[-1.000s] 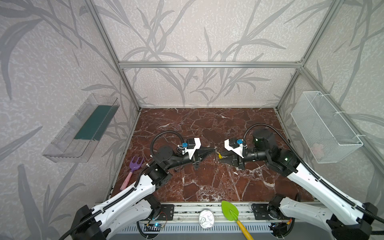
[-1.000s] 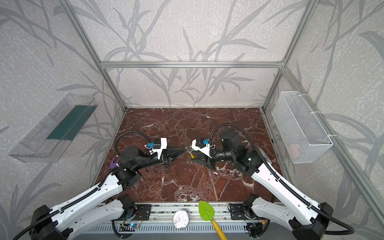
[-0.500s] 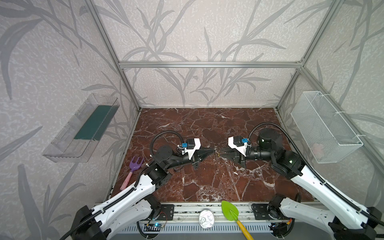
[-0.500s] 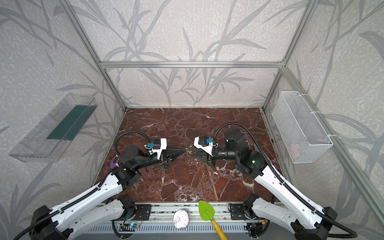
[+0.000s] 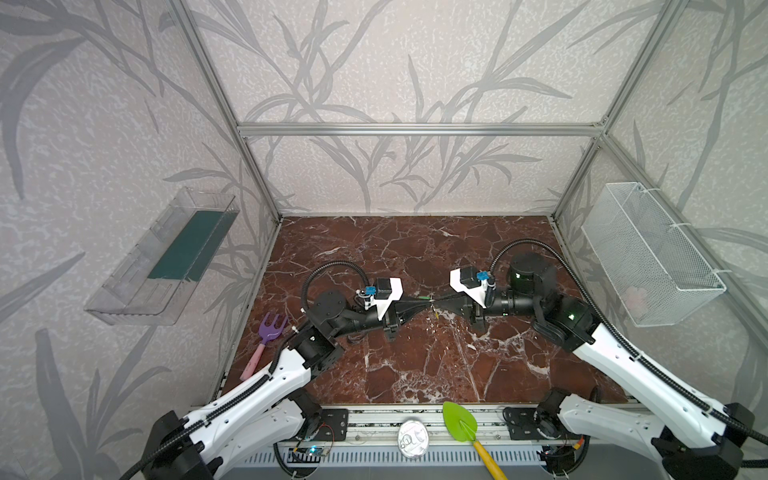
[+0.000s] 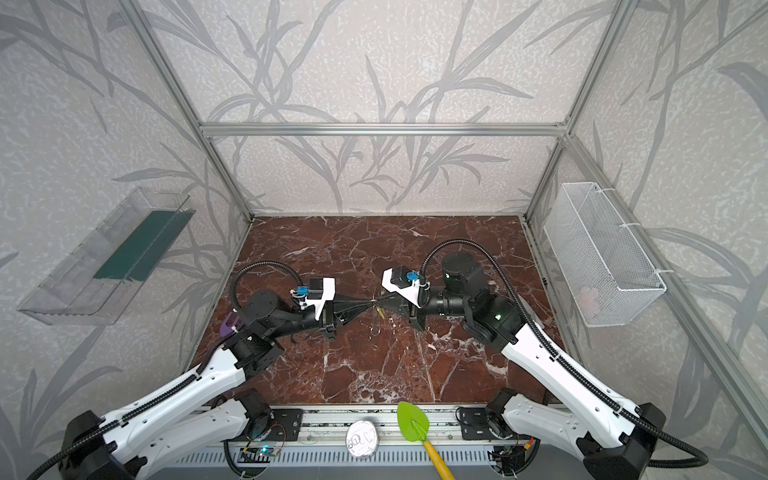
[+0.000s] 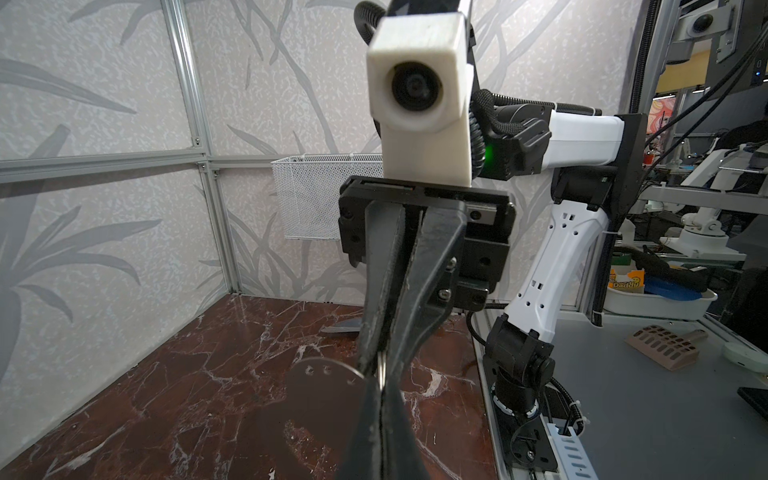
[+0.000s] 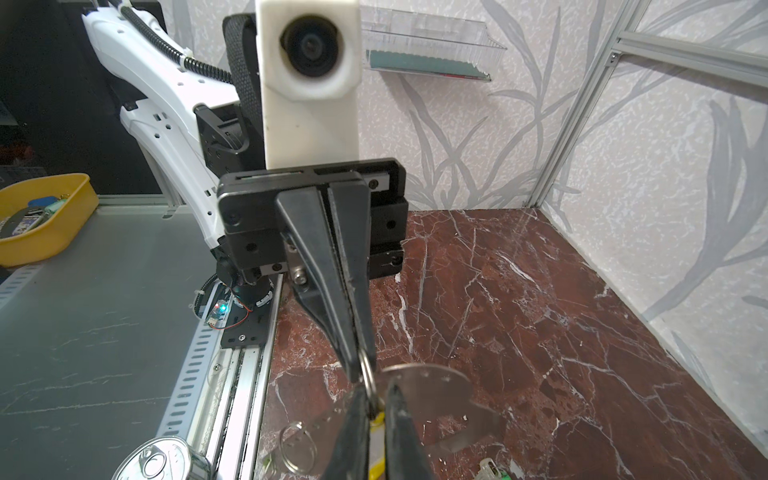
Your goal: Put the keys on the keyring
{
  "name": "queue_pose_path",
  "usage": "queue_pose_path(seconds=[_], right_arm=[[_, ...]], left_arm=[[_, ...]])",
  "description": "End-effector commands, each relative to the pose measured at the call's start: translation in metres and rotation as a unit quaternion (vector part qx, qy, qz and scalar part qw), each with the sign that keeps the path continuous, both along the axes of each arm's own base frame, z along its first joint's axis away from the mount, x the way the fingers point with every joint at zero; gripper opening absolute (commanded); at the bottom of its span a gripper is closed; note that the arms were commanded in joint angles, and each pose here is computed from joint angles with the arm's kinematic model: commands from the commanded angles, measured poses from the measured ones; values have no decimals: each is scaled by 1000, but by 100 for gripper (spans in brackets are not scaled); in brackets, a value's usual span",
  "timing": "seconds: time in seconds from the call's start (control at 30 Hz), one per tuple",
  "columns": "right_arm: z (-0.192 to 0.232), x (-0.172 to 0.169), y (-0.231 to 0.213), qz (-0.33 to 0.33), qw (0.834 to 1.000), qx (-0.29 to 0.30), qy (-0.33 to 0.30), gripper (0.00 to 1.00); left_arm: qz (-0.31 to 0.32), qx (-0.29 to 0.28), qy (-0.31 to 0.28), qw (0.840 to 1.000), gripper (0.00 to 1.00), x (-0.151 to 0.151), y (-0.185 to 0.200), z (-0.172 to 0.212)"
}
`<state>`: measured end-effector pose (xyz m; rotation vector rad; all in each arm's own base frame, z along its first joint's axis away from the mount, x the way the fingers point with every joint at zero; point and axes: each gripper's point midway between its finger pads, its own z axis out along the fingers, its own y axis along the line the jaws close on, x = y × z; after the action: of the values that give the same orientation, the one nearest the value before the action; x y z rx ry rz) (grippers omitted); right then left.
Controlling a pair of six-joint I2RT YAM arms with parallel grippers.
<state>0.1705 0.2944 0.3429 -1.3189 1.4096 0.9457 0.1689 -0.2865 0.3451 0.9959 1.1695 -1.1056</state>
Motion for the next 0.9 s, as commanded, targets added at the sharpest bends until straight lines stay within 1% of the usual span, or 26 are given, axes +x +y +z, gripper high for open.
queue_pose_path(seconds=[0.0,0.13,0.2,0.3,0.33,0.4,0.47,0.53,0.6,0.67,0.77,0.87], right_arm=[[20,-2,2,14,1000,20,-13,6],[16,-5,4,27,1000,13,-3,6],[14,-6,5,33,999,8,0,0],[13,-7,4,36,999,3,0,0],[13,-7,4,33,999,0,-2,0],[13,-3,1,22,1000,-13,-9,0],[8,2,-2,5,999,-40,-14,0],[4,8,-5,-8,997,-73,-20,0],[-6,17,-7,-25,992,-122,-26,0],[-16,26,-8,-39,984,-171,-34,0],[-27,33,-8,-32,969,-239,-49,0],[-31,40,-6,-23,959,-272,-78,0]], left_arm=[[-8,-17,-23,1000,0,-4,1,21],[-7,-20,-27,999,0,-3,1,22],[-7,-22,-28,999,0,-3,1,23],[-2,-18,-23,1000,0,0,0,21],[2,-13,-19,1000,0,3,-1,18],[30,14,1,999,0,13,0,9],[73,52,19,996,5,25,5,-6],[112,78,29,990,11,34,13,-18],[149,101,34,983,15,40,22,-27],[170,126,40,976,17,43,30,-34],[196,149,37,968,18,43,40,-35],[220,144,24,964,19,42,48,-28]])
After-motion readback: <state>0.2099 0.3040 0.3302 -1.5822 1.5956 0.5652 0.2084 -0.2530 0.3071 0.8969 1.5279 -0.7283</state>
